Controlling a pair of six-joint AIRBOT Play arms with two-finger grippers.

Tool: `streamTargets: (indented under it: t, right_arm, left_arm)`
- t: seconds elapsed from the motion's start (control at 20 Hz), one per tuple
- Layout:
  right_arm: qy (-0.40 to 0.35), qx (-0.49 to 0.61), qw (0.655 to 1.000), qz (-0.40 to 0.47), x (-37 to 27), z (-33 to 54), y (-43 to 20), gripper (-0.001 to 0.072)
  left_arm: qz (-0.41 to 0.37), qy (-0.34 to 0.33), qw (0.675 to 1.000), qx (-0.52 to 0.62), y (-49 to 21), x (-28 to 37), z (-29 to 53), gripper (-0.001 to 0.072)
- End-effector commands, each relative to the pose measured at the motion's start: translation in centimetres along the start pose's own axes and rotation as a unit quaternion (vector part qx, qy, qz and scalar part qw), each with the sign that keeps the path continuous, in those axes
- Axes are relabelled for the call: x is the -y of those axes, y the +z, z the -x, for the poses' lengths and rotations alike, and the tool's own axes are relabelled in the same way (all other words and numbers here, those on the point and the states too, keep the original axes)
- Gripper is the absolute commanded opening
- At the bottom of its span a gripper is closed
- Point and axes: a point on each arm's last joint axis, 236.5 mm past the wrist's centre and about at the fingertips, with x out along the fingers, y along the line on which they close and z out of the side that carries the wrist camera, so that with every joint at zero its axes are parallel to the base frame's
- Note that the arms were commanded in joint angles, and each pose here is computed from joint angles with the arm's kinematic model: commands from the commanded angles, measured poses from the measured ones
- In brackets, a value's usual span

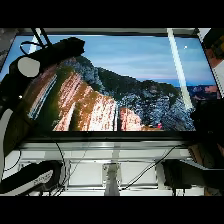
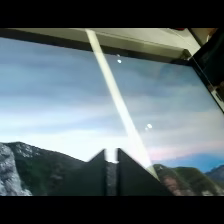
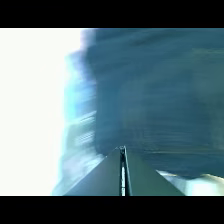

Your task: Fold the clothes and pants, and hang the long-sleeved shirts on hangers.

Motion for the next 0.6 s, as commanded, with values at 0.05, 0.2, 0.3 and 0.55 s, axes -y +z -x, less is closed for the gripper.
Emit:
streamTargets:
  t: [0.05, 0.2, 0.3, 0.55]
  right_arm:
    - [0.224, -0.106, 0.958, 0.146, -15.8, -1.7, -7.4, 0.0022]
    - [0.292, -0.175, 0.914, 0.222, -22.8, -2.4, -14.5, 0.0022]
    - [0.317, -0.218, 0.886, 0.259, -25.4, -2.4, -19.0, 0.0022]
    - [0.357, -0.270, 0.841, 0.304, -28.5, -1.0, -25.3, 0.0024]
  left_arm:
    - [-0.047, 0.008, 0.998, 0.031, 2.6, -0.4, 2.3, 0.0017]
    - [-0.053, 0.015, 0.997, 0.045, 4.6, -0.5, 5.9, 0.0016]
    - [-0.060, 0.020, 0.996, 0.057, 6.0, -0.3, 8.8, 0.0015]
    - [-0.083, 0.021, 0.990, 0.108, 9.1, 1.9, 16.1, 0.0016]
